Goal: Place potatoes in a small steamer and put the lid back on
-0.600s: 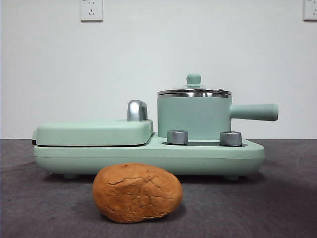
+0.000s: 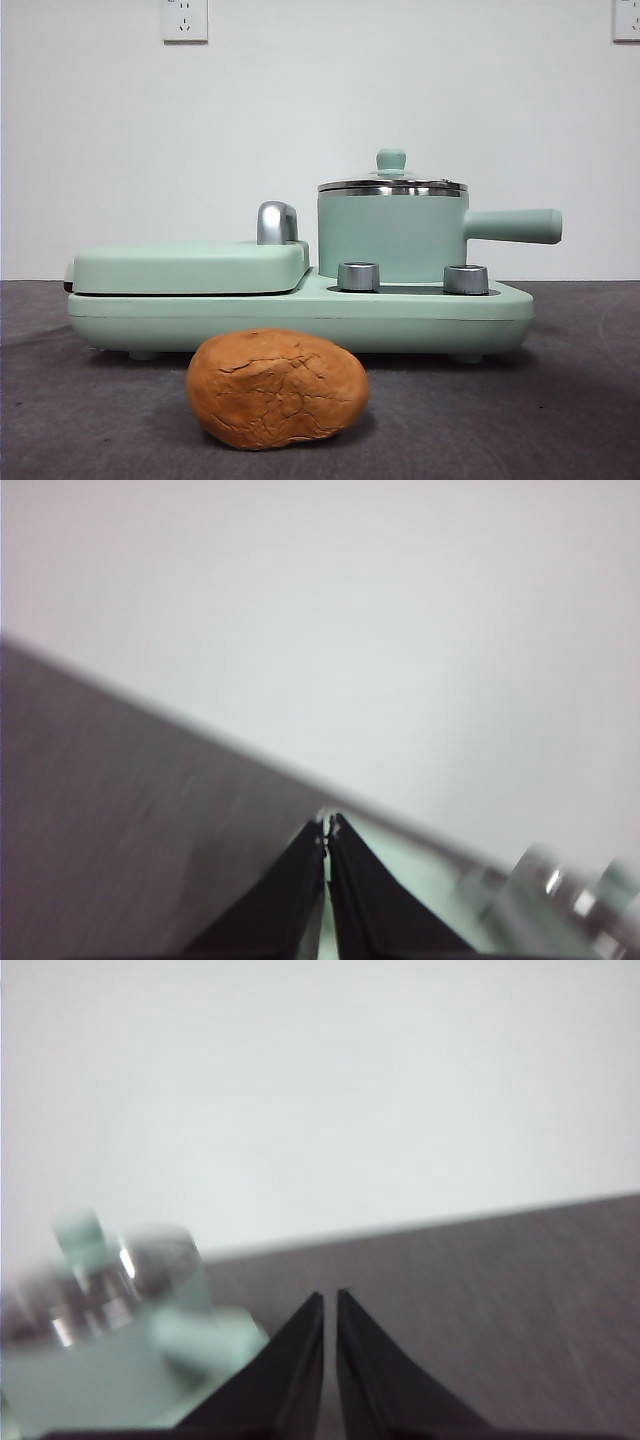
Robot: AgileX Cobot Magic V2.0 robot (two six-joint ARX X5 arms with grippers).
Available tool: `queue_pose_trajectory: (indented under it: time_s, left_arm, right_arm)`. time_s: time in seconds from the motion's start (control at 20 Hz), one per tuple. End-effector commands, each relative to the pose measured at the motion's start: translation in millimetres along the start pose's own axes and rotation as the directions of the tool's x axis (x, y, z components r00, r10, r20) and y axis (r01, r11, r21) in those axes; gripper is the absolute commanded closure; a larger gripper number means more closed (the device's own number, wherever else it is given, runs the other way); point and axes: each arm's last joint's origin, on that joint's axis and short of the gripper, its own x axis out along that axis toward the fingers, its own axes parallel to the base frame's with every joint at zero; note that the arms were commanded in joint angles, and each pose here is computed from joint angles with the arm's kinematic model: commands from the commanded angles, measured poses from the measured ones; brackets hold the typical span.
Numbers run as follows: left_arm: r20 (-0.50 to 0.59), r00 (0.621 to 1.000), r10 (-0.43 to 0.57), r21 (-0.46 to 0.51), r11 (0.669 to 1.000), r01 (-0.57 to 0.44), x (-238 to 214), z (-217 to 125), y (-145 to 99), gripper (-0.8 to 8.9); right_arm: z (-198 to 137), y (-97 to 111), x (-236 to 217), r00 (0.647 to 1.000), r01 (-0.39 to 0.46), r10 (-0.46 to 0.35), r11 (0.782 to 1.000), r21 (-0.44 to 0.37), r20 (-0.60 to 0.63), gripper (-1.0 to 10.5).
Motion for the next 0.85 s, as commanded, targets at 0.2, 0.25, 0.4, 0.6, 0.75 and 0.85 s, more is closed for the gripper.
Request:
queue_pose_trajectory:
  time_s: [0.2,0.25,0.4,0.6,0.75,0.85]
  left_arm:
    - [0.18,0.978,-0.106,0.011,0.994,0.106,-2.4,20.1,-11.6,8.06]
    - [0.195,0.974,-0.115,0.011,0.993,0.115,-3.2,26.3,-15.2,8.05]
    - [0.219,0.967,-0.129,-0.027,0.99,0.138,-6.3,52.2,-30.1,8.04]
    - [0.144,0.986,-0.084,-0.049,0.995,0.092,-9.7,94.4,-54.2,8.04]
    - [0.077,0.996,-0.046,-0.012,0.999,0.047,-7.4,122.5,-70.0,8.04]
    - [0.021,1.0,-0.017,0.04,0.999,0.016,-2.7,134.8,-76.6,8.04]
  right_arm:
    - [26.1,9.1,-2.7,0.975,-0.156,0.117,0.965,0.21,0.189,9.3]
    - [32.2,11.2,-3.4,0.971,-0.173,0.131,0.962,0.212,0.198,9.3]
    - [54.1,17.5,-6.1,0.972,-0.179,0.139,0.96,0.215,0.19,9.3]
    - [89.9,27.2,-9.1,0.98,-0.158,0.125,0.962,0.223,0.153,9.3]
    - [114.5,34.2,-8.8,0.983,-0.161,0.135,0.961,0.225,0.128,9.3]
    - [127.2,37.7,-6.4,0.986,-0.153,0.134,0.962,0.227,0.096,9.3]
